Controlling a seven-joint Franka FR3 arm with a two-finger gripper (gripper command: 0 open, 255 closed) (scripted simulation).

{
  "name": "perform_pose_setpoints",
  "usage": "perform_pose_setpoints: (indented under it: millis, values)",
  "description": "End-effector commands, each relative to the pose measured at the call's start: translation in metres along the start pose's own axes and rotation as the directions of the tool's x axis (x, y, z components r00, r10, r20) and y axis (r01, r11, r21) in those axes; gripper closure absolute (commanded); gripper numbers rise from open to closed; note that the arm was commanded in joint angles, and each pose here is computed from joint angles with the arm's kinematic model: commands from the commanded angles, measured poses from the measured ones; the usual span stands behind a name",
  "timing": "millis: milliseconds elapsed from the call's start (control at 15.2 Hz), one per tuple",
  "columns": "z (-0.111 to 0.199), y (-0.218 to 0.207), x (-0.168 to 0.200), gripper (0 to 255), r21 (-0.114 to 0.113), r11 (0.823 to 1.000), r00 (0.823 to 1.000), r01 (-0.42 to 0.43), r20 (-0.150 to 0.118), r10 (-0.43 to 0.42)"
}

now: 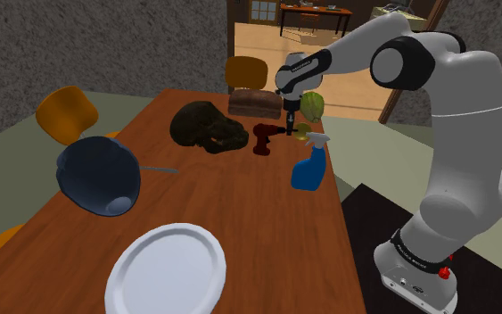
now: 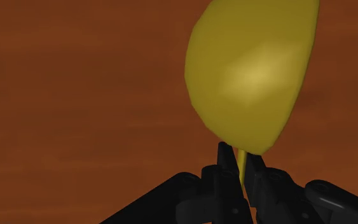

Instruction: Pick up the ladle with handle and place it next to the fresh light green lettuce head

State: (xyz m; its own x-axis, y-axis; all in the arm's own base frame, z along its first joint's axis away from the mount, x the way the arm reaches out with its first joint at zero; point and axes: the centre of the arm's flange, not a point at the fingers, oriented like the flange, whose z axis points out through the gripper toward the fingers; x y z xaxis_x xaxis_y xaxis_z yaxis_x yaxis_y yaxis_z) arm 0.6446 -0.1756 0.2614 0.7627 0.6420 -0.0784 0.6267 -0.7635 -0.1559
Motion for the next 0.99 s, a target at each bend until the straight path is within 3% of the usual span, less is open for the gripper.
perform_pose_setpoints:
  millis: [0, 198, 264, 594, 858, 924]
  values:
    - [0.002, 0.001, -0.001, 255, 0.002, 1.0, 1.0, -0.001, 0.002, 0.001]
    - [0.002, 0.001, -0.001, 255, 0.002, 1.0, 1.0, -0.001, 0.002, 0.001]
    - [0.002, 0.0, -0.001, 0, 0.002, 1.0, 1.0, -0.001, 0.002, 0.001]
    - [0.002, 0.001, -0.001, 0, 0.002, 1.0, 1.0, -0.001, 0.002, 0.001]
    - [-0.048, 0.001, -0.001, 0, 0.002, 1.0, 1.0, -0.001, 0.002, 0.001]
    - [-0.048, 0.001, -0.001, 0, 0.002, 1.0, 1.0, -0.001, 0.002, 0.001]
